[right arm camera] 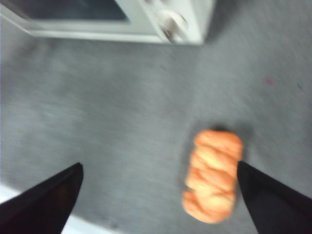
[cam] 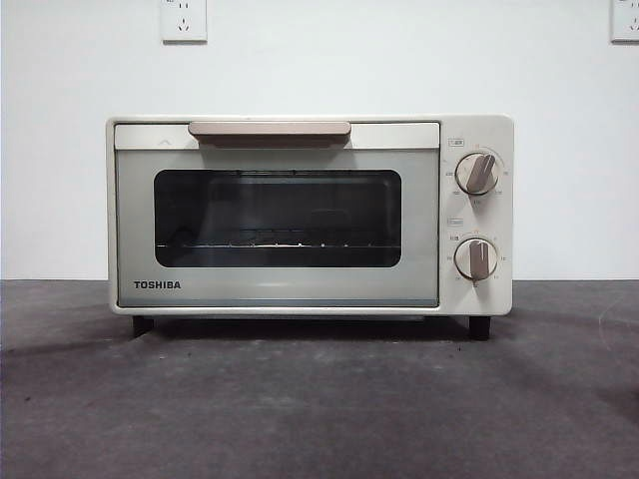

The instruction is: The left arm flap open the oven, the right arm pick bread and place it into oven, the left arm flap close the oven

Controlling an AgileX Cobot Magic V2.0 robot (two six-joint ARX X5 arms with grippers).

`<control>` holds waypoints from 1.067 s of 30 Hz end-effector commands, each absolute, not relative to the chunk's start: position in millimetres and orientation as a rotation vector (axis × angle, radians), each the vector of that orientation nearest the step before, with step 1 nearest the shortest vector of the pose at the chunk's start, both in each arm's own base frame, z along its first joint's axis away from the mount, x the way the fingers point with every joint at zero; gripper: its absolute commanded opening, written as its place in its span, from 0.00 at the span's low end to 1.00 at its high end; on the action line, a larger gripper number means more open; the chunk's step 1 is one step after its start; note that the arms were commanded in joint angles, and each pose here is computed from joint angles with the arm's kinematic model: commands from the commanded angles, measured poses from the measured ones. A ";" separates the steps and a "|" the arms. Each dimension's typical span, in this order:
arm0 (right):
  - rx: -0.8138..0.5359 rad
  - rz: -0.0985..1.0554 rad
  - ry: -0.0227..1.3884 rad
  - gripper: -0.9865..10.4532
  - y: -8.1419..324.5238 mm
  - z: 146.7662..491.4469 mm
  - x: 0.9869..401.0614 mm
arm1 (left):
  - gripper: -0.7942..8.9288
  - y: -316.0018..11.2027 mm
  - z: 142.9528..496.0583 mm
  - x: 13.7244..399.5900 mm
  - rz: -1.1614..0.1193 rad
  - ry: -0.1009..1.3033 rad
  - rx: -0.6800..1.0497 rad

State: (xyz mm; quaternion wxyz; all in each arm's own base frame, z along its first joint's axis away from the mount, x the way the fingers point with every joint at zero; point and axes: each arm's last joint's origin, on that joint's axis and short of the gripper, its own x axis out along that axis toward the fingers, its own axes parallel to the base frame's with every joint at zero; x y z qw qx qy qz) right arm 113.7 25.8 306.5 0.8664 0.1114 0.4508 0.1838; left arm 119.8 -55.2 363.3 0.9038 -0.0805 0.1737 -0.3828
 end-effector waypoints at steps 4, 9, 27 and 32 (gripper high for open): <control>0.180 0.336 1.123 0.53 32.2 268.0 137.7 | 0.66 -56.0 367.9 119.3 -0.800 0.352 -0.160; 0.224 0.297 1.192 0.51 37.1 235.4 156.7 | 0.66 -56.0 367.5 119.1 -0.801 0.354 -0.157; 0.169 0.207 1.411 0.51 46.3 185.4 192.7 | 0.66 -55.8 365.7 118.7 -0.798 0.365 -0.136; 0.143 0.217 1.458 0.51 52.8 175.6 196.4 | 0.66 -55.8 365.7 118.7 -0.798 0.365 -0.136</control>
